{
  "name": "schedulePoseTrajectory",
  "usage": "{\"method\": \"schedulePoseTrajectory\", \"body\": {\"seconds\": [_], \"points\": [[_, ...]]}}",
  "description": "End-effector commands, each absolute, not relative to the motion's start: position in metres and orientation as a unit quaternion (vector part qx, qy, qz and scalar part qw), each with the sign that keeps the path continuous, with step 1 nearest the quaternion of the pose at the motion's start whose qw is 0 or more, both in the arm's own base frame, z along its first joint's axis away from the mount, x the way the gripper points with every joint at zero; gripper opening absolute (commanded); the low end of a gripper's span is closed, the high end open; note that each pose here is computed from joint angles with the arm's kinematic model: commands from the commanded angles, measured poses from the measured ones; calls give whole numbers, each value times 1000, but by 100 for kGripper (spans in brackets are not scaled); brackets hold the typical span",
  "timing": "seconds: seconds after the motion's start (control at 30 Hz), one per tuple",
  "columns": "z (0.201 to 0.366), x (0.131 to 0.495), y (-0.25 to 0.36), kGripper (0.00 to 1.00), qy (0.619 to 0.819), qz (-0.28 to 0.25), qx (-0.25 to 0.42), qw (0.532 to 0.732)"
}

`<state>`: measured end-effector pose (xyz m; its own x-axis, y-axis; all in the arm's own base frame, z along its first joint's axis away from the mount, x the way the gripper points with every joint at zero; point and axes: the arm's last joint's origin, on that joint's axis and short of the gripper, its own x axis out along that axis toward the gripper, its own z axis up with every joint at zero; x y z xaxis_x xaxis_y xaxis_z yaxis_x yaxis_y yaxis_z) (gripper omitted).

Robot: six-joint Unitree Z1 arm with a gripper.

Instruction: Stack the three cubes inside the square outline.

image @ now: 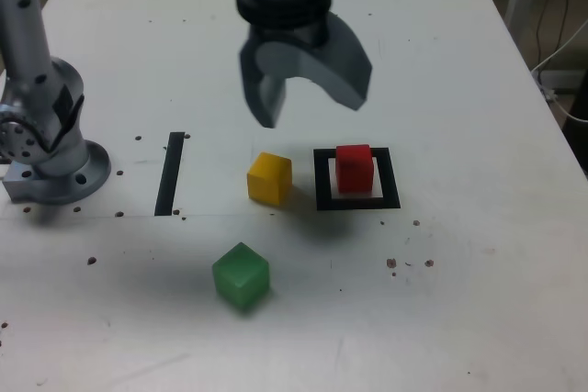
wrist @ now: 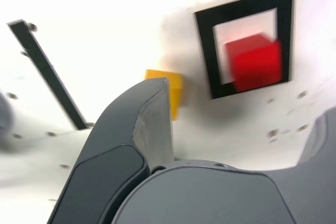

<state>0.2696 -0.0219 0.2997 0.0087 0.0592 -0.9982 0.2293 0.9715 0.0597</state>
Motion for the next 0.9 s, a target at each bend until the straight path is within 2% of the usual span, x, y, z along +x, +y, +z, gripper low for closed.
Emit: {"method": "schedulePoseTrajectory", "body": {"seconds": [0.0, 0.1, 0.2, 0.3, 0.63, 0.87], "points": [[300, 258, -22, 100, 704, -78, 121, 695], [288, 248, -22, 100, 719, -95, 139, 674], [265, 237, -24, 100, 737, -102, 148, 651], [251, 230, -27, 100, 743, -109, 154, 643], [241, 226, -44, 99, 735, -112, 161, 649], [239, 230, -47, 95, 725, -107, 175, 658]]}}
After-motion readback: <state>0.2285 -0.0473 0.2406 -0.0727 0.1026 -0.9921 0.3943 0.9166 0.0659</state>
